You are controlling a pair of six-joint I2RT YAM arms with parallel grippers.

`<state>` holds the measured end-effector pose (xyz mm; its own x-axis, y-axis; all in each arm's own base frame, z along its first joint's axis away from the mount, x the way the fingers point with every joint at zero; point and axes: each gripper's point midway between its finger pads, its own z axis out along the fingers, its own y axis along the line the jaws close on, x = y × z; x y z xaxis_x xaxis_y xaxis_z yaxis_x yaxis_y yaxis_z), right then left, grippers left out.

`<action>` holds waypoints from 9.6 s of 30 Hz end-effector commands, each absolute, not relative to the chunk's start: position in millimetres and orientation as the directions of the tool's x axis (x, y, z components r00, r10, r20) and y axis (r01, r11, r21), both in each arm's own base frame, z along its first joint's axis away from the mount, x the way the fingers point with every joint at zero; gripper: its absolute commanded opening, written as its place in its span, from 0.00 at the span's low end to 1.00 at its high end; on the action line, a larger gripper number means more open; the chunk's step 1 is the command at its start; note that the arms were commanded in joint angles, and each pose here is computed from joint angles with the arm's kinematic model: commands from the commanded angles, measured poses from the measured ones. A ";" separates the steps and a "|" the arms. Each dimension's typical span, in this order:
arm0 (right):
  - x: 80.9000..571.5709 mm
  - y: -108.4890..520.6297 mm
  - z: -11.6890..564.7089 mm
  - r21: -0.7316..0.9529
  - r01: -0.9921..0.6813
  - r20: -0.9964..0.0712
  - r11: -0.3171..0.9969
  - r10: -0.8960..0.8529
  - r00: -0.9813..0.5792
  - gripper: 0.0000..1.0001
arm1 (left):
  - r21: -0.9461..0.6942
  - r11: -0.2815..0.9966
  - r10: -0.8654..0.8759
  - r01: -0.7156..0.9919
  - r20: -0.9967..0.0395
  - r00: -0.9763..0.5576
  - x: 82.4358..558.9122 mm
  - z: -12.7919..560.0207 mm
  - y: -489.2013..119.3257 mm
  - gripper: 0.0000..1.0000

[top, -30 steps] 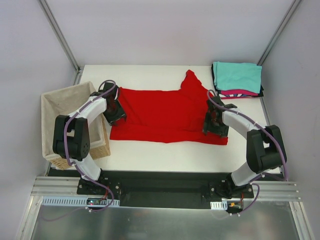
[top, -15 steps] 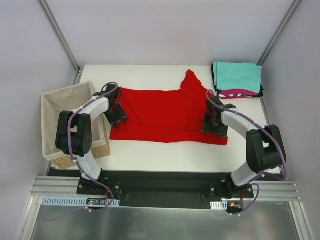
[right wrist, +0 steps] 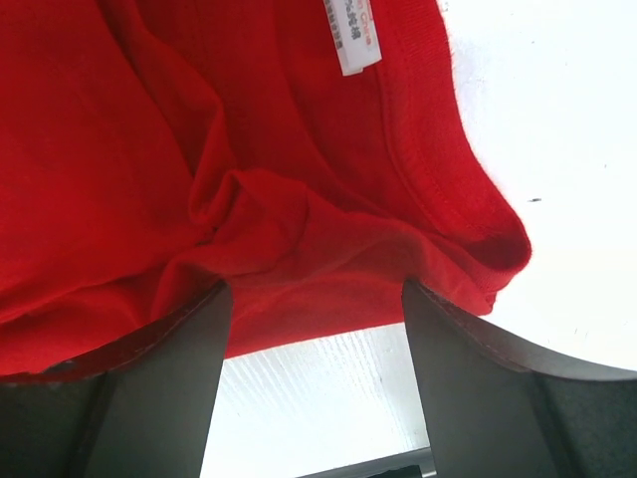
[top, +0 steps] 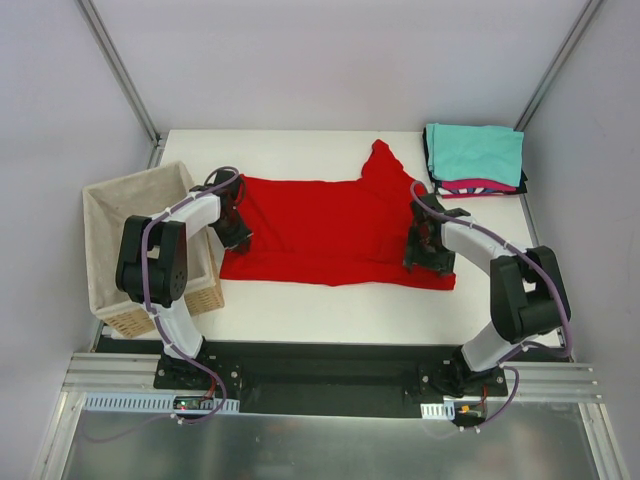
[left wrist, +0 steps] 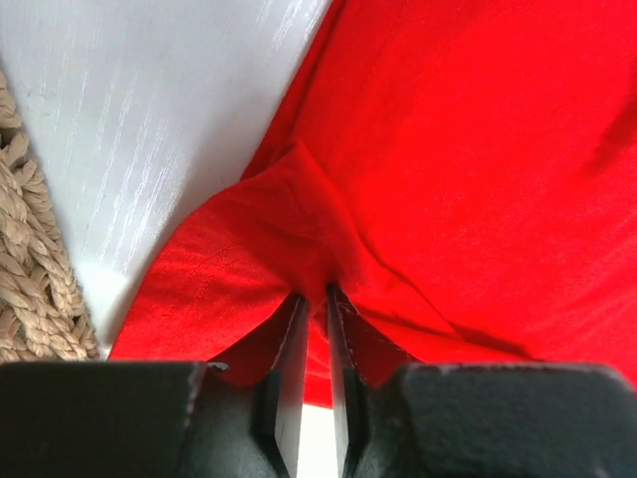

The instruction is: Fold and stack the t-shirts

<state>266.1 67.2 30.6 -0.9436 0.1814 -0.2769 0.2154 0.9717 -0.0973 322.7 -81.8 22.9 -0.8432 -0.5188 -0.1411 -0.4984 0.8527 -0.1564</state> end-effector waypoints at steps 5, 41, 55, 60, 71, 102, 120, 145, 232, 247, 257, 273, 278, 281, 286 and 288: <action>263.9 68.1 26.4 -0.101 0.217 -0.278 0.971 0.182 -0.943 0.72 | -0.210 0.861 -0.501 -0.463 -0.201 -0.842 340.3 45.4 -88.1 0.08; 236.1 60.4 16.0 -0.122 0.220 -0.265 0.968 0.182 -0.947 0.73 | -0.225 0.862 -0.499 -0.455 -0.219 -0.838 354.2 54.7 -90.5 0.00; 236.5 61.0 14.0 -0.121 0.217 -0.262 0.969 0.179 -0.948 0.73 | -0.219 0.862 -0.501 -0.458 -0.224 -0.836 365.5 55.9 -89.7 0.00; 235.5 60.3 13.3 -0.125 0.215 -0.260 0.969 0.177 -0.949 0.73 | -0.235 0.859 -0.504 -0.454 -0.242 -0.829 374.4 67.8 -89.2 0.00; 235.5 61.1 12.9 -0.122 0.213 -0.257 0.969 0.176 -0.950 0.73 | -0.236 0.853 -0.516 -0.465 -0.253 -0.819 385.7 75.0 -80.9 0.00; 234.5 61.0 12.5 -0.124 0.210 -0.252 0.970 0.174 -0.952 0.73 | -0.215 0.839 -0.543 -0.499 -0.273 -0.794 429.2 70.7 -53.9 0.00; 236.6 62.6 13.5 -0.117 0.210 -0.262 0.971 0.174 -0.949 0.73 | -0.428 0.846 -0.450 -0.318 -0.251 -0.857 373.5 123.9 -108.7 0.99; 234.5 63.1 15.0 -0.123 0.193 -0.267 0.974 0.155 -0.951 0.73 | -0.822 0.565 -0.146 0.065 -0.178 -0.973 290.0 138.1 -264.7 0.96; 237.9 75.9 22.4 -0.126 0.127 -0.334 0.984 0.078 -0.939 0.73 | -0.229 0.940 -0.317 -0.255 -0.300 -0.900 210.9 141.8 -77.4 0.85; 237.0 76.5 23.6 -0.117 0.127 -0.341 0.985 0.080 -0.936 0.73 | -0.028 0.943 -0.310 -0.332 -0.441 -0.843 184.4 159.6 -11.6 0.00; 237.0 79.8 24.6 -0.107 0.118 -0.349 0.987 0.074 -0.934 0.73 | 0.087 0.912 -0.333 -0.401 -0.414 -0.847 209.8 163.9 22.6 0.00; 235.1 82.0 26.1 -0.090 0.109 -0.355 0.990 0.071 -0.932 0.73 | 0.124 0.927 -0.268 -0.355 -0.445 -0.855 336.9 181.5 46.9 0.00; 234.7 81.8 26.1 -0.089 0.110 -0.356 0.990 0.071 -0.932 0.73 | 0.122 0.915 -0.299 -0.385 -0.437 -0.848 380.0 168.1 67.6 0.00; 234.2 81.9 26.0 -0.087 0.109 -0.356 0.990 0.071 -0.932 0.73 | 0.143 0.905 -0.308 -0.400 -0.426 -0.851 403.7 157.1 81.0 0.00; 234.7 82.7 26.1 -0.087 0.104 -0.356 0.991 0.067 -0.932 0.73 | 0.172 0.889 -0.331 -0.425 -0.401 -0.854 434.3 132.1 98.5 0.00; 234.4 82.6 26.0 -0.087 0.106 -0.355 0.991 0.068 -0.932 0.73 | 0.164 0.877 -0.361 -0.451 -0.395 -0.845 444.1 124.4 108.2 0.00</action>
